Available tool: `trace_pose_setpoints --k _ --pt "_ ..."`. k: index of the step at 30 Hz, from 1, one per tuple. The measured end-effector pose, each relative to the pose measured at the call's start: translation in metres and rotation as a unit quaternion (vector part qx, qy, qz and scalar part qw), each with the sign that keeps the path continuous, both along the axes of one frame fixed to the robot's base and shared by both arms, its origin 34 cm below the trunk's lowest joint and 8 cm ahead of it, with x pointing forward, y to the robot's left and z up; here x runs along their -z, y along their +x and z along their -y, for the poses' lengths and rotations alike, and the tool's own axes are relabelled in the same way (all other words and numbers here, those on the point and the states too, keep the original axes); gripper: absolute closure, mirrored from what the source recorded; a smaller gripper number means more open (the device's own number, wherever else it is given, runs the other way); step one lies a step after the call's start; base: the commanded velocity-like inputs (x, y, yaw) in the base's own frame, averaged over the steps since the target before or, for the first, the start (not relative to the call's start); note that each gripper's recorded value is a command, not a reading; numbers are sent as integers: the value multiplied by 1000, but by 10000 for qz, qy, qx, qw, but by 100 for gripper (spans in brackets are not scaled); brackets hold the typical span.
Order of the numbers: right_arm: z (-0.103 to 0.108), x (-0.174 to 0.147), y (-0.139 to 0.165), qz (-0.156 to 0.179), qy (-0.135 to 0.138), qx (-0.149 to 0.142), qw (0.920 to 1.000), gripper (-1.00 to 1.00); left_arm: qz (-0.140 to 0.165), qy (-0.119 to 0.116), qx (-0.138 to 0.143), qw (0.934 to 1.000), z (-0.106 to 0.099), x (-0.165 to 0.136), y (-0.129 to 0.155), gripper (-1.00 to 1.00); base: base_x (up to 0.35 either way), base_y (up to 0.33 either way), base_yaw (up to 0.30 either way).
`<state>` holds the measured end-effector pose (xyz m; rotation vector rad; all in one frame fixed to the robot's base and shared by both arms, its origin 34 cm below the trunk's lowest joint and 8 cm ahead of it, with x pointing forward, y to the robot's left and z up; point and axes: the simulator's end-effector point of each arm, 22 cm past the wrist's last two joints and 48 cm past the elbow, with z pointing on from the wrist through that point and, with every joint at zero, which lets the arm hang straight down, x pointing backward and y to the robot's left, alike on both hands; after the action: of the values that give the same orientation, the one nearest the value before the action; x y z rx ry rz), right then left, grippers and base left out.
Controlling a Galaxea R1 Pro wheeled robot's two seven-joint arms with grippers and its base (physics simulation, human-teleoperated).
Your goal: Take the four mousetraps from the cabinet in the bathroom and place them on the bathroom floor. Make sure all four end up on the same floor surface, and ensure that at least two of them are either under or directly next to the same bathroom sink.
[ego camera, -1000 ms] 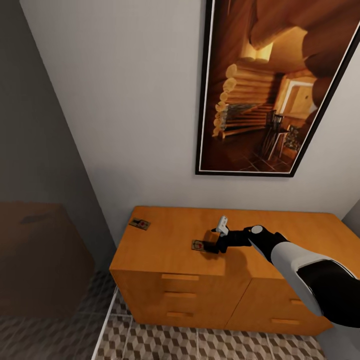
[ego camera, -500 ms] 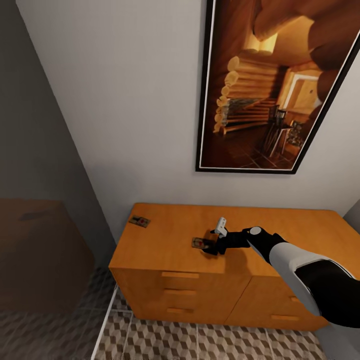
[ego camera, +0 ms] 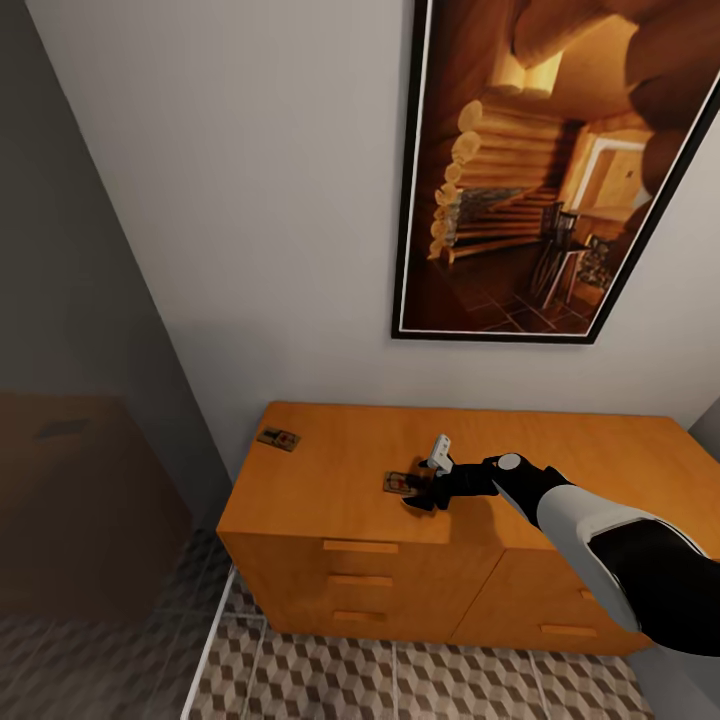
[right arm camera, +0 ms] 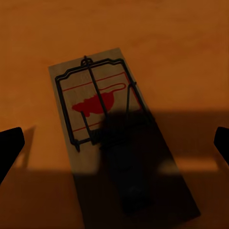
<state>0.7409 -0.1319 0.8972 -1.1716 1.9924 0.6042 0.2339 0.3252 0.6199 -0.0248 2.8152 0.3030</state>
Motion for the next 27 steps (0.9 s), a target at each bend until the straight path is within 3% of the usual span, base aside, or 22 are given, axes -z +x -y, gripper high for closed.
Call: trace_pose_setpoints --k 27 --pt "-5 3 7 -36 249 167 9995 -100 -128 0 0 9999 0 3 -10 -100 0 0 0"
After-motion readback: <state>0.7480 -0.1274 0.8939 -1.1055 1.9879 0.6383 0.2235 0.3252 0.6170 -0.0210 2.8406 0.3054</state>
